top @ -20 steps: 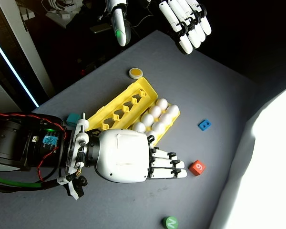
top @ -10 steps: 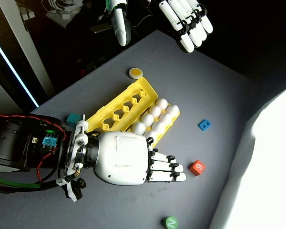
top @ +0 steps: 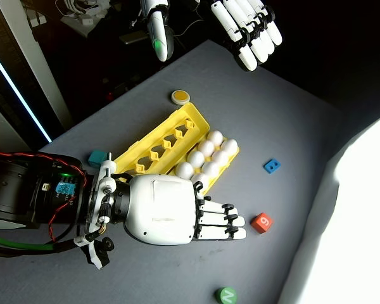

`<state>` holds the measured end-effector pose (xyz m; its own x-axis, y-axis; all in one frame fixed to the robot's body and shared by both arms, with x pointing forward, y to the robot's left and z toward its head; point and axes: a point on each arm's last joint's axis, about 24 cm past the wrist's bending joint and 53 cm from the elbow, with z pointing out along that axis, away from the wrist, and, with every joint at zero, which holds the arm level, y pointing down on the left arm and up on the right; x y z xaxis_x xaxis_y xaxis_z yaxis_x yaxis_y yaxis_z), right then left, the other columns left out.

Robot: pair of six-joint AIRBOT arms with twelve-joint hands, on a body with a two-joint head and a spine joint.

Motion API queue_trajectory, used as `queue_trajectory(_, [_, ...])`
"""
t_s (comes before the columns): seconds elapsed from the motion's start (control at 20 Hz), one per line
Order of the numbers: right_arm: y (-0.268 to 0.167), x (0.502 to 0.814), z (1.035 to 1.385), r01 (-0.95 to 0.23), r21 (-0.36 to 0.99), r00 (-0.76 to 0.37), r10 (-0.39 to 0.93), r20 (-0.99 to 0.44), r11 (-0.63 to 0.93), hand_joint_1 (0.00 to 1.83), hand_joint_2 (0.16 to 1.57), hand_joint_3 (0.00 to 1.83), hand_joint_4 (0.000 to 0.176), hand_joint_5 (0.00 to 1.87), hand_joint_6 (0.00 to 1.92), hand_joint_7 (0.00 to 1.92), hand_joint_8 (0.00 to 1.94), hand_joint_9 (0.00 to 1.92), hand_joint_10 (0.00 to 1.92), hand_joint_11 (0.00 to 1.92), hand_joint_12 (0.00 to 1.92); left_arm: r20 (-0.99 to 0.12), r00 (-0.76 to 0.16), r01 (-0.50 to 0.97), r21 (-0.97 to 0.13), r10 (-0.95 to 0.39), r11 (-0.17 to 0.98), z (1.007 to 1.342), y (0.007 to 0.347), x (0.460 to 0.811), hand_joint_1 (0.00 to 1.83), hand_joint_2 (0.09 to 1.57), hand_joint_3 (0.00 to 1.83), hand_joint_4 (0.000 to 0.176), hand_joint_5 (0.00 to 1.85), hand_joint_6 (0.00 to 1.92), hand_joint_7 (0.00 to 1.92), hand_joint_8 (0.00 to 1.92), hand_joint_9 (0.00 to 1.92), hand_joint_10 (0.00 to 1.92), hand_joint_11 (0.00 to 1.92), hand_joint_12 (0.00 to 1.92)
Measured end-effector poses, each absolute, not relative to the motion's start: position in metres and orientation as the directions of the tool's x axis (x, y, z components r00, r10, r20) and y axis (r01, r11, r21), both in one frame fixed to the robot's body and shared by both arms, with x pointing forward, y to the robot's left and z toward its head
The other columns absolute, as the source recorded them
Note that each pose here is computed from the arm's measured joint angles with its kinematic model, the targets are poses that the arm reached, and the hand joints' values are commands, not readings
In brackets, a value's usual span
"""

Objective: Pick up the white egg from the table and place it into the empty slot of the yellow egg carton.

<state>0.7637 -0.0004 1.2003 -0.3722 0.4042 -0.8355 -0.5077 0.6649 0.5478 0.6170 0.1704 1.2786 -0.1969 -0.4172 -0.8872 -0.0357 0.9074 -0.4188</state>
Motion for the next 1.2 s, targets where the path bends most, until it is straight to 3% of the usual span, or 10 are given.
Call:
queue_trajectory(0.2, [0.000,0.764,1.200,-0.508,0.547,-0.372,0.403,-0.836,0.665,0.76,0.85,0.00,0.093,0.80,0.00,0.14,0.00,0.01,0.00,0.00,0.00,-0.887,-0.197,-0.036,-0.419,-0.417,0.907,1.279,0.170,0.617,0.00,1.16,0.00,0.000,0.13,0.00,0.14,0.00,0.11,0.00,0.00,0.17])
queue_trajectory(0.25, [0.000,0.764,1.200,-0.510,0.544,-0.371,0.401,-0.838,0.666,0.73,0.85,0.00,0.109,0.78,0.00,0.15,0.00,0.01,0.01,0.00,0.00,-0.887,-0.197,-0.036,-0.419,-0.417,0.907,1.279,0.170,0.617,0.00,1.16,0.00,0.000,0.13,0.00,0.13,0.00,0.11,0.00,0.00,0.16])
queue_trajectory(0.4, [-0.001,0.764,1.200,-0.511,0.541,-0.369,0.398,-0.840,0.668,0.72,0.83,0.00,0.114,0.76,0.00,0.16,0.01,0.02,0.01,0.00,0.00,-0.887,-0.197,-0.036,-0.419,-0.417,0.907,1.279,0.170,0.617,0.00,1.15,0.00,0.000,0.13,0.00,0.13,0.00,0.11,0.00,0.00,0.15])
queue_trajectory(0.45, [-0.012,0.761,1.201,-0.502,0.541,-0.373,0.395,-0.839,0.675,0.68,0.83,0.00,0.138,0.73,0.00,0.16,0.00,0.02,0.00,0.01,0.01,-0.887,-0.197,-0.035,-0.419,-0.417,0.907,1.279,0.170,0.617,0.00,1.15,0.00,0.000,0.12,0.00,0.14,0.00,0.11,0.00,0.00,0.17])
queue_trajectory(0.85, [-0.092,0.716,1.224,-0.470,0.543,-0.361,0.410,-0.837,0.696,0.62,0.85,0.01,0.161,0.44,0.00,0.08,0.00,0.00,0.00,0.01,0.01,-0.887,-0.201,-0.036,-0.417,-0.415,0.908,1.278,0.170,0.617,0.00,1.16,0.00,0.000,0.14,0.00,0.14,0.00,0.12,0.00,0.00,0.17])
queue_trajectory(0.9, [-0.099,0.709,1.225,-0.466,0.542,-0.363,0.407,-0.838,0.699,0.61,0.86,0.01,0.141,0.38,0.00,0.08,0.00,0.00,0.00,0.01,0.01,-0.887,-0.201,-0.036,-0.417,-0.415,0.908,1.278,0.170,0.617,0.00,1.16,0.00,0.000,0.12,0.00,0.12,0.00,0.10,0.00,0.00,0.13])
queue_trajectory(0.95, [-0.105,0.699,1.226,-0.464,0.542,-0.366,0.405,-0.838,0.701,0.65,0.87,0.01,0.096,0.32,0.00,0.07,0.00,0.00,0.00,0.00,0.00,-0.887,-0.202,-0.037,-0.417,-0.416,0.908,1.277,0.170,0.617,0.00,1.16,0.00,0.000,0.13,0.00,0.13,0.00,0.10,0.00,0.00,0.14])
queue_trajectory(1.1, [-0.125,0.676,1.227,-0.424,0.585,-0.394,0.441,-0.807,0.691,0.56,0.96,0.02,0.019,0.17,0.00,0.05,0.00,0.00,0.00,0.03,0.02,-0.887,-0.203,-0.038,-0.417,-0.415,0.908,1.277,0.170,0.617,0.00,1.16,0.00,0.000,0.13,0.00,0.13,0.00,0.10,0.00,0.00,0.14])
queue_trajectory(1.15, [-0.133,0.669,1.224,-0.414,0.579,-0.398,0.433,-0.809,0.702,0.50,1.00,0.01,0.000,0.14,0.00,0.06,0.00,0.02,0.00,0.04,0.03,-0.887,-0.204,-0.037,-0.415,-0.414,0.909,1.277,0.170,0.617,0.00,1.16,0.00,0.000,0.12,0.00,0.12,0.00,0.09,0.00,0.00,0.13])
queue_trajectory(1.2, [-0.142,0.661,1.219,-0.395,0.575,-0.410,0.423,-0.808,0.716,0.52,1.01,0.01,0.000,0.15,0.00,0.09,0.01,0.04,0.01,0.03,0.03,-0.883,-0.209,-0.041,-0.421,-0.420,0.906,1.277,0.170,0.616,0.00,1.16,0.00,0.000,0.12,0.00,0.12,0.00,0.09,0.00,0.00,0.13])
